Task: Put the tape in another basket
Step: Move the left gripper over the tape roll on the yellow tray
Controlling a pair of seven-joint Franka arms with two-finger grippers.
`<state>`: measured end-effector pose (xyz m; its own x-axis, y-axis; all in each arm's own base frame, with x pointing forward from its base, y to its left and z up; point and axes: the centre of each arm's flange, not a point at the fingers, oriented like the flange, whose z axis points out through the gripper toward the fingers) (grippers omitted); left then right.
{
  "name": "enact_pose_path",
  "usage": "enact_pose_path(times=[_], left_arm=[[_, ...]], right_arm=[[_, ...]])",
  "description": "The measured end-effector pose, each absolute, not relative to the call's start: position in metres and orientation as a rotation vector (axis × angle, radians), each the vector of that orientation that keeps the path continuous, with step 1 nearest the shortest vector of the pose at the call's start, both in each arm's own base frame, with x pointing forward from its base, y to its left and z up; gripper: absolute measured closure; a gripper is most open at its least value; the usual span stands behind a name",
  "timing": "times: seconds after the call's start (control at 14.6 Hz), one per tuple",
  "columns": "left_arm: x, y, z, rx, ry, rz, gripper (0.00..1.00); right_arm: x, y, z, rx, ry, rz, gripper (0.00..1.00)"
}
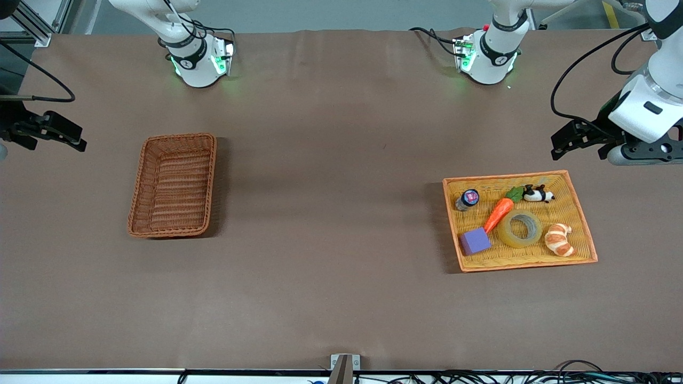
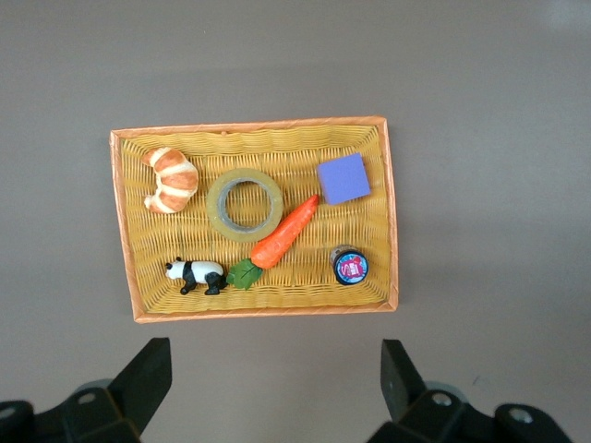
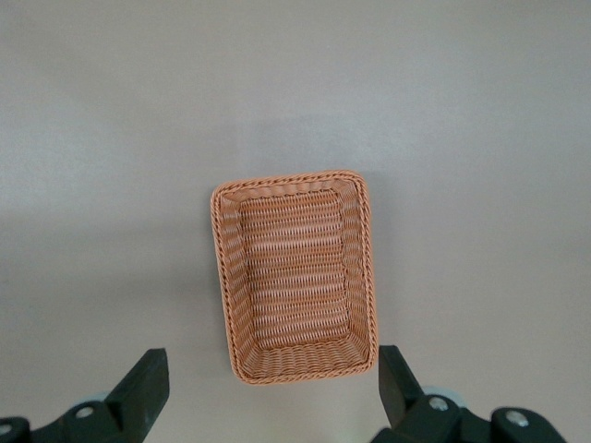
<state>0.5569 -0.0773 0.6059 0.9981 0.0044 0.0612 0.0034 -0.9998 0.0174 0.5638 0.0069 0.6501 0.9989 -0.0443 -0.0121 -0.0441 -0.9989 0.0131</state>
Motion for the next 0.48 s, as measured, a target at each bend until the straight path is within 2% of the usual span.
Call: enact_pose_path(times=[0.48], left_arm=[[0.5568, -0.0695, 0.6048, 3.121, 0.121, 0.078, 0.0]], right_arm=[[0.5637, 0.007, 0.65, 3.128, -0.061, -0.021, 0.0]])
